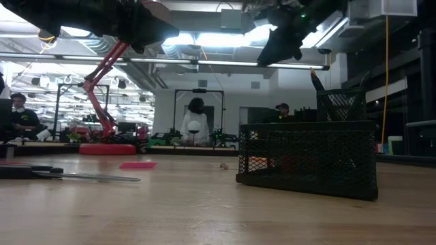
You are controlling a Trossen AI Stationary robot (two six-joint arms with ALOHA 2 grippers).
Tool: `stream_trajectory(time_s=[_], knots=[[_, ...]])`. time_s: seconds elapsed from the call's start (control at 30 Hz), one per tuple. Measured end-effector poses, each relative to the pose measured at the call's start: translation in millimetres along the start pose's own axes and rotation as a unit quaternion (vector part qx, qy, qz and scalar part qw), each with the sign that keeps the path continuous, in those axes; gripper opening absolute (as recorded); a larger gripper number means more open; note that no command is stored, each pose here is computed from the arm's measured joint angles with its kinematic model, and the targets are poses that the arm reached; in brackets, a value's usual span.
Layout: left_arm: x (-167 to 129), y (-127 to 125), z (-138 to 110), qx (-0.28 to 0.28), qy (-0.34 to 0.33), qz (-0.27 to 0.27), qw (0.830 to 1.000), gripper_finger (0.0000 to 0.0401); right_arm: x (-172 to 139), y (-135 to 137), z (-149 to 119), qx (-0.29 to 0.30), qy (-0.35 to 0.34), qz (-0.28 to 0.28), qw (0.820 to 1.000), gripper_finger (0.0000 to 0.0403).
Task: Pick and place office supplies into organizer
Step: Put the pencil into the desk organizer
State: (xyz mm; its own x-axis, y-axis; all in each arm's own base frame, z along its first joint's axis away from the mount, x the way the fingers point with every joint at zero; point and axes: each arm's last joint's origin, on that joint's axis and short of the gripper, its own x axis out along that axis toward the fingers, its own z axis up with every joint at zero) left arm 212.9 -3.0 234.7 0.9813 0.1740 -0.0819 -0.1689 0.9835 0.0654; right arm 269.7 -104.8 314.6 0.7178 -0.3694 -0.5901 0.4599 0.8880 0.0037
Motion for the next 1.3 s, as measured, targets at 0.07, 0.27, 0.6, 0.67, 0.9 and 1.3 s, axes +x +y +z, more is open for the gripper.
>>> stream_trajectory(time_s=[0.07,0.27,0.6,0.67,0.9,1.3], knots=[[0,0,0,0.000,0.000,0.000,1.000,0.0005,8,1,8,-0.005,0.039,-0.003,0.999,0.0123],[0,0,0,0.000,0.000,0.000,1.000,0.0004,43,2,24,-0.022,0.112,-0.010,0.993,0.0123],[0,0,0,0.000,0.000,0.000,1.000,0.0005,107,-12,2,0.033,0.203,0.017,0.979,0.0123],[0,0,0,0.000,0.000,0.000,1.000,0.0004,116,-17,-4,0.045,0.217,0.009,0.975,0.0123],[0,0,0,0.000,0.000,0.000,1.000,0.0006,142,-28,-21,0.061,0.251,-0.005,0.966,0.0123],[0,0,0,0.000,-0.001,-0.006,1.000,0.0006,179,-30,-46,0.063,0.286,-0.009,0.956,0.0123]])
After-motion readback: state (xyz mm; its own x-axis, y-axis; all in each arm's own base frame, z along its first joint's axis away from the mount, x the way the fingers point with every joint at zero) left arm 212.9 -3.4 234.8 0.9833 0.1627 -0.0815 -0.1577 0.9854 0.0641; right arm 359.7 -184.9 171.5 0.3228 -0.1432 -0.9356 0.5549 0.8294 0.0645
